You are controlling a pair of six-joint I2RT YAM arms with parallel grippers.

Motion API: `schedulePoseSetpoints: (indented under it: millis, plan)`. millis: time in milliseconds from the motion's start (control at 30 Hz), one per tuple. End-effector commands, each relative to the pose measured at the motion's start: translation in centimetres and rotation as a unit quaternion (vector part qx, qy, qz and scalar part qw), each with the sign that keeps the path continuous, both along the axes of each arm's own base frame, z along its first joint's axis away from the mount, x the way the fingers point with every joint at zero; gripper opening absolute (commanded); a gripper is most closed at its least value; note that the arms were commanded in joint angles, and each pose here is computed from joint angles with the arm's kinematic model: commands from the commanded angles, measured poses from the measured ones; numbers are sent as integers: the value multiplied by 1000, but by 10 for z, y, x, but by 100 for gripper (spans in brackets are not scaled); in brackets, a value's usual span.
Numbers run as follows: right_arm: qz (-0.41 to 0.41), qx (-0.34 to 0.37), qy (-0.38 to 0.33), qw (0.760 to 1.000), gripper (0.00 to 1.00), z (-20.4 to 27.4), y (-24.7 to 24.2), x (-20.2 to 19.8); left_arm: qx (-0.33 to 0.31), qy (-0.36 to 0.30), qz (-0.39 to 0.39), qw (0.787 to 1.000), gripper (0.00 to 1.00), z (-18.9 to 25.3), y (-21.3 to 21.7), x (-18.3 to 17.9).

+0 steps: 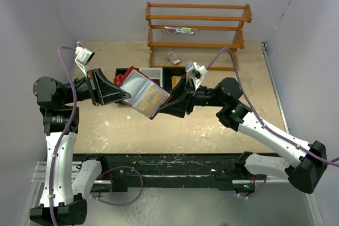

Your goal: Take the credit cards out of the card holder

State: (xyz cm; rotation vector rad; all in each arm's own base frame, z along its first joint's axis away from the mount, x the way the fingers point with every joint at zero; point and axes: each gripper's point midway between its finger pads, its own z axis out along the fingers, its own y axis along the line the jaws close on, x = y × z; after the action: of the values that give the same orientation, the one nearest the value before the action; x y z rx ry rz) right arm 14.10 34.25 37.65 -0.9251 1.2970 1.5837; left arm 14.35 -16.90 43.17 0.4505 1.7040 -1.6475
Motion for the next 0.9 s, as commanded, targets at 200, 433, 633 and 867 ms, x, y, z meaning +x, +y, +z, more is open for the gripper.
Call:
schedulePoseSetpoints:
  millis: [200, 433, 633, 867]
  plan:
    - [-29, 38, -15, 999, 35, 32, -6, 5, 3, -41, 4, 999, 0, 16, 0, -9]
    - [-44, 36, 12, 998, 35, 32, -3, 13, 5, -44, 2, 999, 0, 16, -1, -11]
    - [-51, 30, 36, 998, 54, 26, 0, 18, 9, -51, 3, 999, 0, 16, -1, -13]
    - [-52, 29, 55, 997, 65, 27, 1, 20, 13, -57, 4, 998, 0, 15, 0, -13]
